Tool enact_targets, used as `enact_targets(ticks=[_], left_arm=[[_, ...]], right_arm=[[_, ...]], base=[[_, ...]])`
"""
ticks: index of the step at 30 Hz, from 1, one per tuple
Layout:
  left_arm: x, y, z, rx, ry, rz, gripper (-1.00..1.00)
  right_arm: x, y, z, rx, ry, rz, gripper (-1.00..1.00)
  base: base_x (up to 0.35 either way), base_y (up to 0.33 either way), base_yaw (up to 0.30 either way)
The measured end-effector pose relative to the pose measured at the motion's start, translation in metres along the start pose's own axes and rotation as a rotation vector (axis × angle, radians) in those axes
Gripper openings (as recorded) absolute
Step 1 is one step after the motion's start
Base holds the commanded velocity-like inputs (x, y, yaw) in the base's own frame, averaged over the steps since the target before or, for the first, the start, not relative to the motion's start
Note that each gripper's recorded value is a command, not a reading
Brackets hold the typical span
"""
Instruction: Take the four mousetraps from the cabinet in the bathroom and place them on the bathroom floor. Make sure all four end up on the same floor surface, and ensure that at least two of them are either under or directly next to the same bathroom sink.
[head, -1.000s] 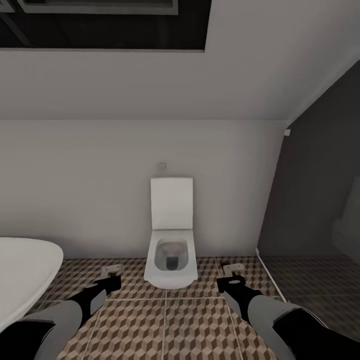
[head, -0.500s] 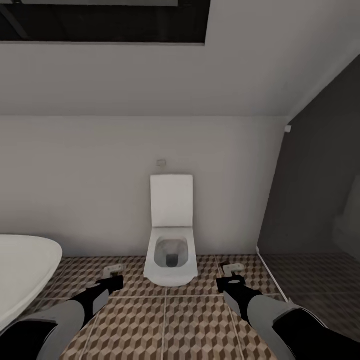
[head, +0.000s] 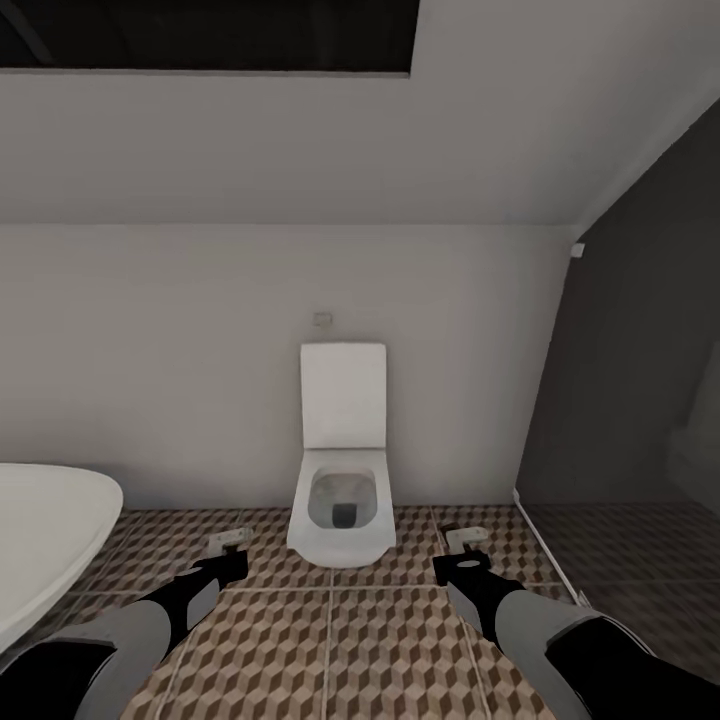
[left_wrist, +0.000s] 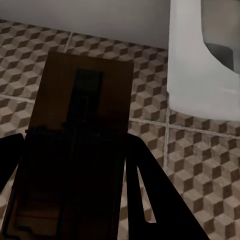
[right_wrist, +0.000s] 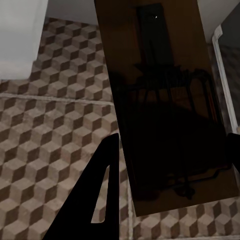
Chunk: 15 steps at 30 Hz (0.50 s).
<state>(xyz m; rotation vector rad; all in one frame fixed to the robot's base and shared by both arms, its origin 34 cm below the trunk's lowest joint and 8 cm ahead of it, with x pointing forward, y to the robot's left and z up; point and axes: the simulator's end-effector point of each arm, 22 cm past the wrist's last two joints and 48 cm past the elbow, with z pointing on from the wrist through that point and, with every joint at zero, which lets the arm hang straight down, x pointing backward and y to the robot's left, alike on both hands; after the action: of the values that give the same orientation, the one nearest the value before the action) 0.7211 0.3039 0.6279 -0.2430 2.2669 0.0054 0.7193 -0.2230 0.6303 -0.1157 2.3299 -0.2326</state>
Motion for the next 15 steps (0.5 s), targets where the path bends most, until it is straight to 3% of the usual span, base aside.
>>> enact_targets(ticks=[15], left_arm=[[0.023,0.004,0.016,-0.003,-0.001,0.001,-1.00]], right_arm=[[0.020,0.006,0.017,0.000,-0.011,0.003,-1.00]], base=[[0.000,0.000,0.000]])
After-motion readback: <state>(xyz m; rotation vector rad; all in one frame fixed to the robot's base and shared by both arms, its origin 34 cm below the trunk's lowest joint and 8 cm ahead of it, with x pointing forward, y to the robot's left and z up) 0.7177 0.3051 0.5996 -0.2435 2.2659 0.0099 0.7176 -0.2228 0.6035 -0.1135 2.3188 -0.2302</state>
